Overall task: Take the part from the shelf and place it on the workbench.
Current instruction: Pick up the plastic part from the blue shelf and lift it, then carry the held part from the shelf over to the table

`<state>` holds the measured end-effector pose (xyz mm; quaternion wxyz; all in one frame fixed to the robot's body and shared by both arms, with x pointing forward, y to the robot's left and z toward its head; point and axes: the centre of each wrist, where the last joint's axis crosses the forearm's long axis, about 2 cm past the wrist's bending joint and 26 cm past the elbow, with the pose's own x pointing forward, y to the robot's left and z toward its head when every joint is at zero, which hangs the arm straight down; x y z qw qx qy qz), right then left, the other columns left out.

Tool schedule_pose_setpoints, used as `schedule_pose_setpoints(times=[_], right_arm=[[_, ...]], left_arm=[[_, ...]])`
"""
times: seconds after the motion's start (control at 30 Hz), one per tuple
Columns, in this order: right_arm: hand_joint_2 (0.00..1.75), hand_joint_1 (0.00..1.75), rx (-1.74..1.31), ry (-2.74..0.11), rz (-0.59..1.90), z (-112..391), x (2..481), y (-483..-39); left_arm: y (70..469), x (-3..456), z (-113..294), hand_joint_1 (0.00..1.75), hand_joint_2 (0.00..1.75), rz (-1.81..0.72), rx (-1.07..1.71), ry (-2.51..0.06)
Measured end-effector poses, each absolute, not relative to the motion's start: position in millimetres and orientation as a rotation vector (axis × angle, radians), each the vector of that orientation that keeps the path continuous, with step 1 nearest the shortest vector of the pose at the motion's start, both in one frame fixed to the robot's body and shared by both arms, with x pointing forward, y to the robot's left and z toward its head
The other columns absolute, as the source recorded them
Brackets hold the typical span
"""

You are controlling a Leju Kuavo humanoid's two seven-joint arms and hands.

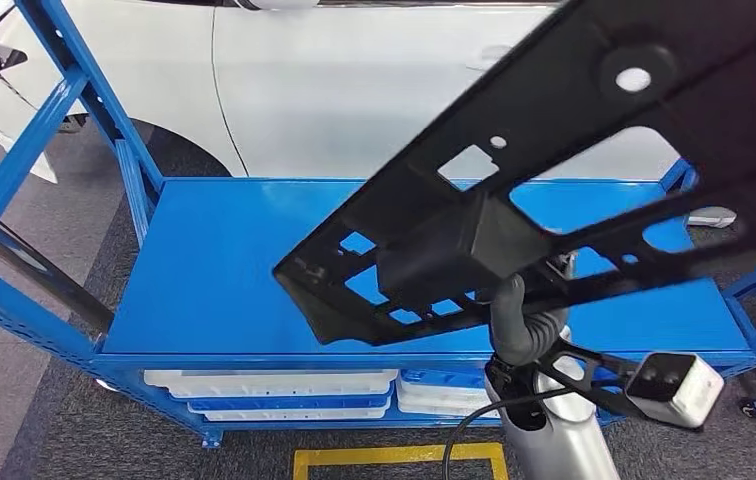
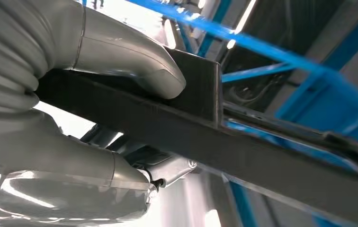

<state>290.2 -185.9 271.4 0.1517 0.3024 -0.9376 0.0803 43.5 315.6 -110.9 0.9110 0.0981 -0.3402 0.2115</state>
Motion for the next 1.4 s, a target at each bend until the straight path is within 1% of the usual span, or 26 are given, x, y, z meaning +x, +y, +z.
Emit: schedule_pose_setpoints(times=[0.13, 0.27, 0.5, 0.63, 0.87, 1.1, 1.4], right_arm=[[1.75, 1.75, 0.927, -2.728, 0.336, 279, 274, -186], [1.75, 1.75, 0.940, -2.749, 0.378, 284, 266, -183], [1.75, 1.75, 0.799, -2.779, 0.422, 283, 260, -168], [1.75, 1.75, 0.787, -2.776, 0.432, 282, 259, -158], [1.75, 1.75, 0.815, -2.640, 0.478, 253, 268, -140], [1.75, 1.75, 0.872, -2.579, 0.494, 244, 271, -141], [1.75, 1.75, 0.834, -2.552, 0.467, 234, 275, -153]], left_arm=[[314, 43, -111, 0.00, 1.75, 0.421, 0.211, -0.644], [315, 42, -111, 0.00, 1.75, 0.416, 0.223, -0.608], [315, 44, -111, 0.00, 1.75, 0.398, 0.230, -0.565], [315, 43, -111, 0.00, 1.75, 0.389, 0.234, -0.553], [315, 45, -111, 0.00, 1.75, 0.374, 0.245, -0.565], [312, 41, -111, 0.00, 1.75, 0.375, 0.252, -0.557], [314, 37, -111, 0.00, 1.75, 0.366, 0.271, -0.543]])
